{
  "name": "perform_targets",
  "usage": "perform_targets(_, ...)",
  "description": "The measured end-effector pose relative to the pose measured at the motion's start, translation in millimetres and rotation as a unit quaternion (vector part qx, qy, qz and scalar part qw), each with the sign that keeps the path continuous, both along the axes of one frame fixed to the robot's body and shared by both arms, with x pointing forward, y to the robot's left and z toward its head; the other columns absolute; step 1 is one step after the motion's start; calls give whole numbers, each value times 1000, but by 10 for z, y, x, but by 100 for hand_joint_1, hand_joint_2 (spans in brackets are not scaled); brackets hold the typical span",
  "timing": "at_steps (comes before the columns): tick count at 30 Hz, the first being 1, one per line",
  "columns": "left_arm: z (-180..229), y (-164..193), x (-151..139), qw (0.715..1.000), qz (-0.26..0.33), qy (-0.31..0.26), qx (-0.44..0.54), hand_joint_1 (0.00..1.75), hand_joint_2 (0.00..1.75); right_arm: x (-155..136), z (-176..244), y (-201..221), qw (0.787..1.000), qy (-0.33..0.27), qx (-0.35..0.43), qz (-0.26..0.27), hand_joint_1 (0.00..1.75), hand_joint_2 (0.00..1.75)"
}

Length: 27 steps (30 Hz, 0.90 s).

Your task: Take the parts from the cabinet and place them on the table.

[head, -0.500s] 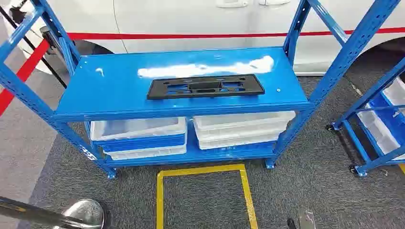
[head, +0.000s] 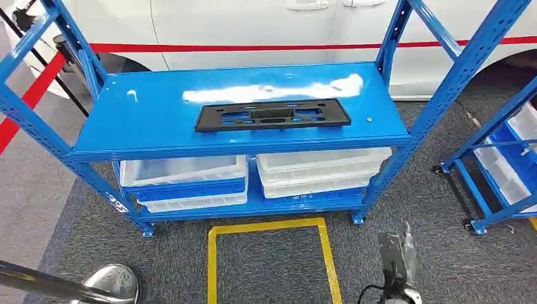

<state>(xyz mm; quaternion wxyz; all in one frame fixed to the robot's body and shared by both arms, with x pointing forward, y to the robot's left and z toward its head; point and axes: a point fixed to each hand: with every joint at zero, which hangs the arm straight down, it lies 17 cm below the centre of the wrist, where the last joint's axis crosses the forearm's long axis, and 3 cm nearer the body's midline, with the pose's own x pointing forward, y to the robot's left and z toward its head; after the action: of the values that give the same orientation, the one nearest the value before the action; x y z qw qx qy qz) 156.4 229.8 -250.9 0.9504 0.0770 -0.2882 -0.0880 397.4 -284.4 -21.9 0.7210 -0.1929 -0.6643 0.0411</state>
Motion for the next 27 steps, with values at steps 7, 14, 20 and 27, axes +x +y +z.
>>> perform_targets(7, 20, -116, 73, 1000, -29, -1, 0, 0, 0, 405, 792, 926, 988, -95, 34, 118, 0, 175)
perform_targets(14, 22, -184, 85, 999, -51, 2, 3, 0, 0, 457, 1464, 1754, 958, -167, 59, 227, 0, 175)
perform_targets(20, 22, -188, 86, 999, -52, 2, 3, 0, 0, 457, 1485, 1776, 956, -170, 59, 230, 0, 175)
perform_targets(27, 57, -303, 199, 995, -97, -3, 11, 0, 0, -258, 2567, 3282, 842, -285, 72, 453, 0, 175)
